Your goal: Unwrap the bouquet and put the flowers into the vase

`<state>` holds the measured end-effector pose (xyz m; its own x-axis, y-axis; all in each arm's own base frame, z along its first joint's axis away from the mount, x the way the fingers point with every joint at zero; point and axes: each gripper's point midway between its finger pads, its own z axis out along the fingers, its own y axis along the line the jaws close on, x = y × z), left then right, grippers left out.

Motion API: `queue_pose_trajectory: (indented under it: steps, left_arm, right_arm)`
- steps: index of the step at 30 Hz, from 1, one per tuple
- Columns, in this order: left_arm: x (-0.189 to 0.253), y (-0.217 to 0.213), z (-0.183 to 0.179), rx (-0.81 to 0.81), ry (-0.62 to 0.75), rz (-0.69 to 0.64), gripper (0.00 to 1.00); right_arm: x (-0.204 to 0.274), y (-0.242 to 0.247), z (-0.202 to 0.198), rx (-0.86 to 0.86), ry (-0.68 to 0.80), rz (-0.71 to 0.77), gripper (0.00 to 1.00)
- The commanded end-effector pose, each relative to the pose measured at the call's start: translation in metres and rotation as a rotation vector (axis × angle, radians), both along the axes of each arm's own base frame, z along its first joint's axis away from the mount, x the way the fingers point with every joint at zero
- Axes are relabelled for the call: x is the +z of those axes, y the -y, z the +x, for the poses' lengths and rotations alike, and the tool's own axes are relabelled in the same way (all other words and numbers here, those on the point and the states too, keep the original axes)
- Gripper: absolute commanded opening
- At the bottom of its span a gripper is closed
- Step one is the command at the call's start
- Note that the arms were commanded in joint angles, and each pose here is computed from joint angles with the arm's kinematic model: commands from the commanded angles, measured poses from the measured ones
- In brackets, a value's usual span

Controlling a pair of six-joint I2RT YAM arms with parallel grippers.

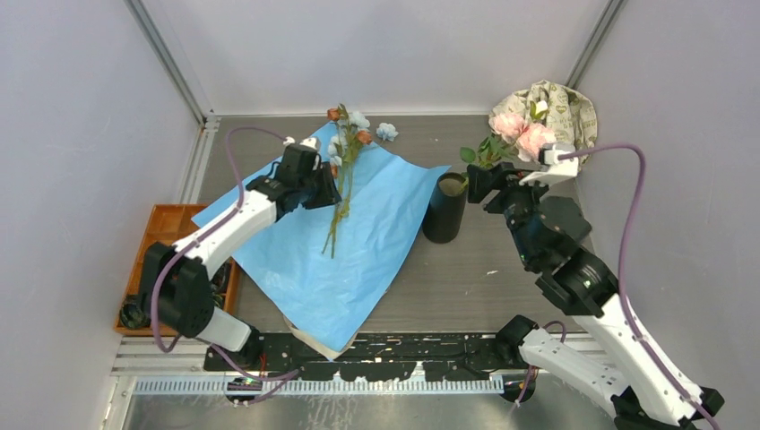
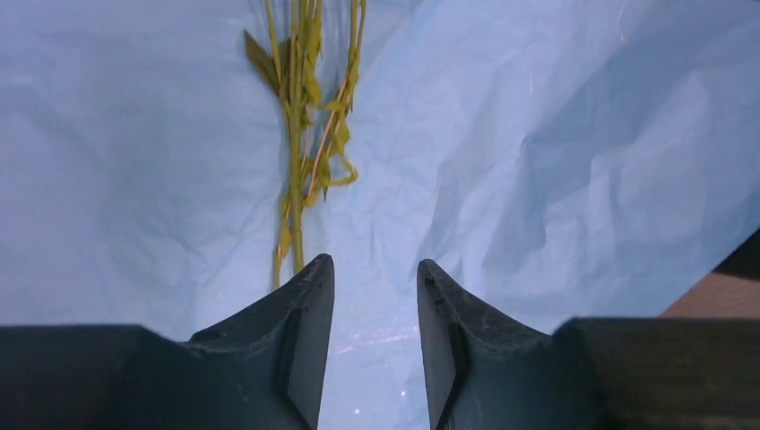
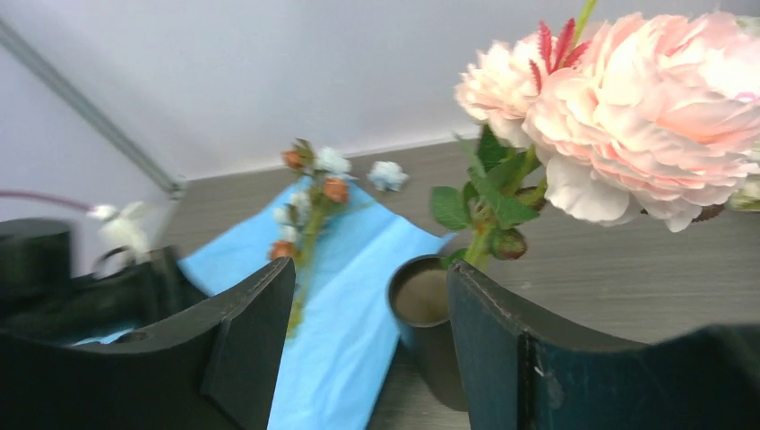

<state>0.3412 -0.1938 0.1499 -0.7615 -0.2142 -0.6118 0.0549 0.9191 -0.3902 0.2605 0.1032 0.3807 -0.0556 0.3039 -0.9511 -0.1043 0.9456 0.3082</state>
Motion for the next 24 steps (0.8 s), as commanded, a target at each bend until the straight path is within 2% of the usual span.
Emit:
queue_pose_trajectory:
  steps: [1, 5, 13, 18, 24]
  left_arm:
    - [0.021, 0.003, 0.042, 0.033, 0.057, 0.076, 0.41]
    - [0.016, 0.004, 0.078, 0.053, 0.045, 0.173, 0.40]
    - [-0.018, 0.011, 0.137, 0.073, 0.005, 0.316, 0.37]
    - [-0.025, 0.033, 0.152, 0.041, 0.000, 0.276, 0.34]
    - [-0.037, 0.038, 0.156, 0.053, -0.016, 0.280, 0.34]
  right_arm:
    - [0.040, -0.022, -0.026, 0.187, 0.093, 0.164, 0.68]
    - [0.046, -0.030, -0.041, 0.273, 0.104, 0.214, 0.68]
    - [0.037, -0.035, -0.053, 0.334, 0.084, 0.240, 0.68]
    - [0.027, -0.033, -0.052, 0.319, 0.070, 0.235, 0.68]
    - [0.019, -0.034, -0.050, 0.316, 0.054, 0.224, 0.68]
